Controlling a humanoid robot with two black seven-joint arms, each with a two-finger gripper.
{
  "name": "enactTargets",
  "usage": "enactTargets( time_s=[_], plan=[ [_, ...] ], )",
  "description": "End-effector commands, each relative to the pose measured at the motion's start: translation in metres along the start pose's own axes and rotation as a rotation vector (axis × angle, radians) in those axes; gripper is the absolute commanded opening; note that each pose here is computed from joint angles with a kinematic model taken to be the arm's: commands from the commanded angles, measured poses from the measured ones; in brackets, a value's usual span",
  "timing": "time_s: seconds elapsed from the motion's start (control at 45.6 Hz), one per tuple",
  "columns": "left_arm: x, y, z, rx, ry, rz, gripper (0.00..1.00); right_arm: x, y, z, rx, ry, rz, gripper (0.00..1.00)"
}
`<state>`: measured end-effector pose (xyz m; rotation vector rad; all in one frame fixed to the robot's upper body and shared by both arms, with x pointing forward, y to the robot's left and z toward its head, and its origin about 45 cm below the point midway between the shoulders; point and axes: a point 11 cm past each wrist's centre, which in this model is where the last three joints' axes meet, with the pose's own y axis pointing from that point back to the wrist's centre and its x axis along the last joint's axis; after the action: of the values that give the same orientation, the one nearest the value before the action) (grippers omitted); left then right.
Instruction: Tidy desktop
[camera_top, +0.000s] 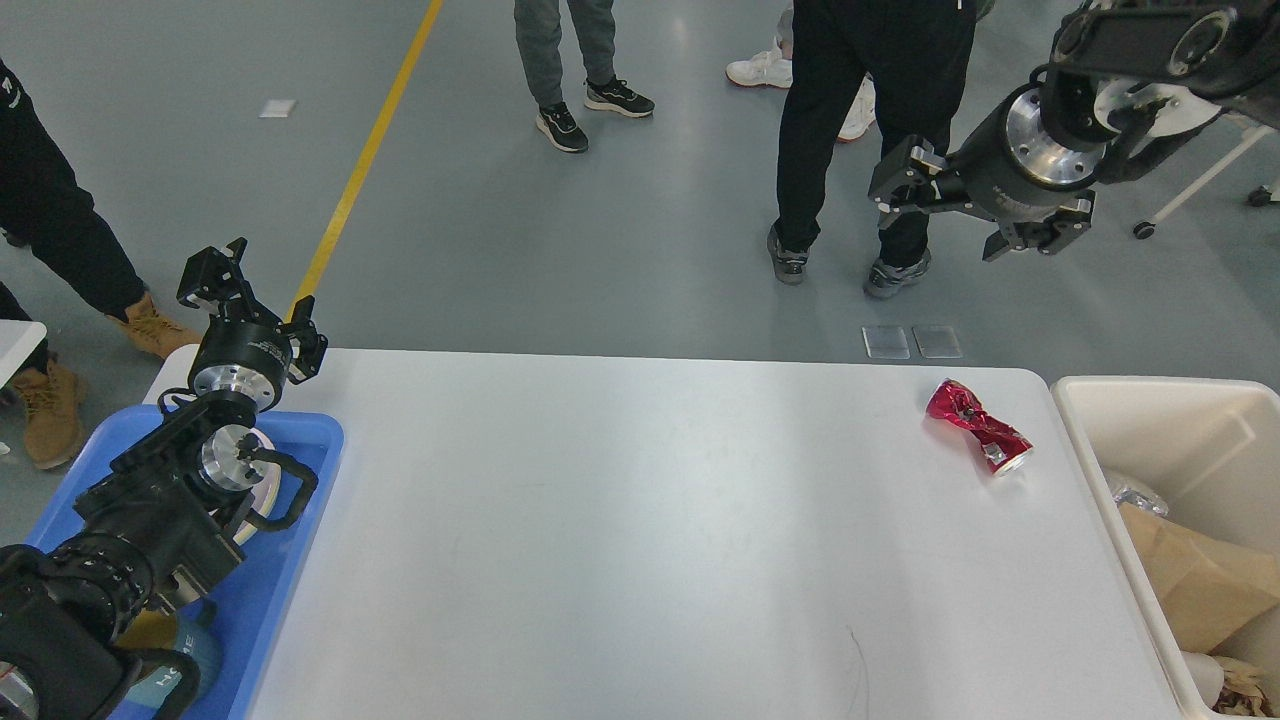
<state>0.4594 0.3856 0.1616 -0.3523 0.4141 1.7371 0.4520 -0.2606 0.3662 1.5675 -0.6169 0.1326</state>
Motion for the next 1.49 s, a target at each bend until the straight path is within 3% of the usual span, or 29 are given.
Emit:
enactTargets(
  time_s=[0.0,0.219,0.395,0.504,0.877,1.469],
  plan=[
    [0.000,0.000,0.000,0.000,0.000,0.000,0.96,-0.003,-0.037,0.027,-0.053,-0.043,0.057,1.00],
    [0.000,0.000,0.000,0.000,0.000,0.000,0.96,0.000,-0.075,0.069,-0.112,-0.091,0.159,1.00],
    [0.000,0.000,0.000,0.000,0.000,0.000,0.96,-0.029,-0.138,0.104,-0.285,0.308,0.254,1.00],
    [0.000,0.000,0.000,0.000,0.000,0.000,0.96,-0.053,-0.163,0.120,-0.322,0.520,0.272,1.00],
    [0.000,0.000,0.000,0.000,0.000,0.000,0.96,-0.123,-0.208,0.147,-0.331,0.673,0.150,1.00],
    [0.000,0.000,0.000,0.000,0.000,0.000,0.96,-0.146,-0.247,0.161,-0.352,0.880,0.262,1.00]
  ],
)
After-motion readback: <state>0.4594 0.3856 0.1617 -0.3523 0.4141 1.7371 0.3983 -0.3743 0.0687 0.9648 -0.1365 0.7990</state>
